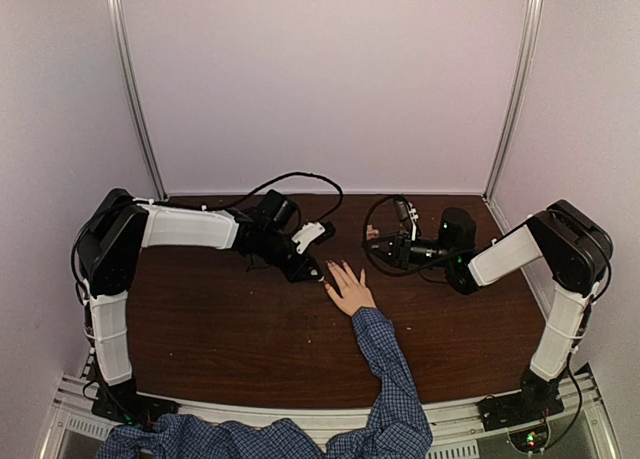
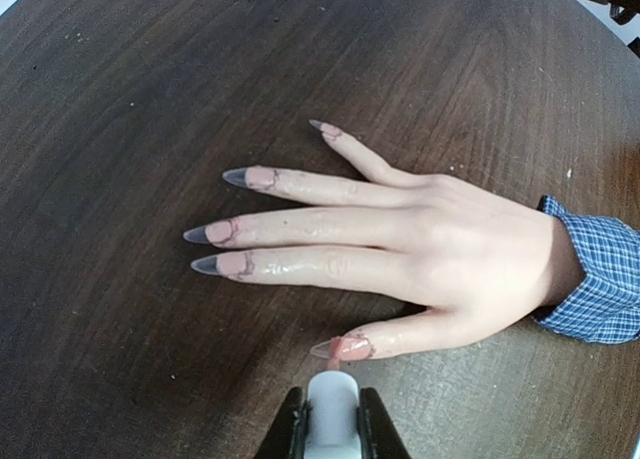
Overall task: Paint the nails
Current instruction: Paint the nail with the hand.
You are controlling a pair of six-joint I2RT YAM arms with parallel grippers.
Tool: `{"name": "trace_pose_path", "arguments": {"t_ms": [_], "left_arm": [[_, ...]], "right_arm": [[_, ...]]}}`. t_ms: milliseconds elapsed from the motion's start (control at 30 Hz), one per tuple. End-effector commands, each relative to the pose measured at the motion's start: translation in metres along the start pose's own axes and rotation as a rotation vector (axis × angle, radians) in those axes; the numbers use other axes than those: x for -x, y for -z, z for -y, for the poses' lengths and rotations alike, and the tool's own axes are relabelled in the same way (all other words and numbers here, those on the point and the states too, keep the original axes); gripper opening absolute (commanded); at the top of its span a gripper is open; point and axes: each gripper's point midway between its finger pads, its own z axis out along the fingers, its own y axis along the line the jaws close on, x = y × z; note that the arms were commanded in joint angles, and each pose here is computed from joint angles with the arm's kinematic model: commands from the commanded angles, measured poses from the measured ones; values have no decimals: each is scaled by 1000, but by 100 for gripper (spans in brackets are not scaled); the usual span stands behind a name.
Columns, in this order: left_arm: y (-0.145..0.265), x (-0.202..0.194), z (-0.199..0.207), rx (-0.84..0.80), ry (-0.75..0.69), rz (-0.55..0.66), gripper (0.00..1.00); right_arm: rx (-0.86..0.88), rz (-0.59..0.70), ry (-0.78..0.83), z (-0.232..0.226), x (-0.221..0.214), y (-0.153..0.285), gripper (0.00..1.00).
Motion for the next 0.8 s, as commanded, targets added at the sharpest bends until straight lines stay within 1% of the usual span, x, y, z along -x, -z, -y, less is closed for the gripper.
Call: {"name": "trace_pose_path", "arguments": {"t_ms": [0, 533, 767], "left_arm": [[0, -2, -9, 17, 3, 9, 0], [0, -8, -11, 28, 9, -5, 0], [7, -1, -12, 36, 11, 22, 0]], "right_arm": [[12, 19, 18, 0, 4, 2, 0], [12, 20, 19, -1, 4, 2, 0], [13, 20, 19, -1, 4, 2, 0]]}}
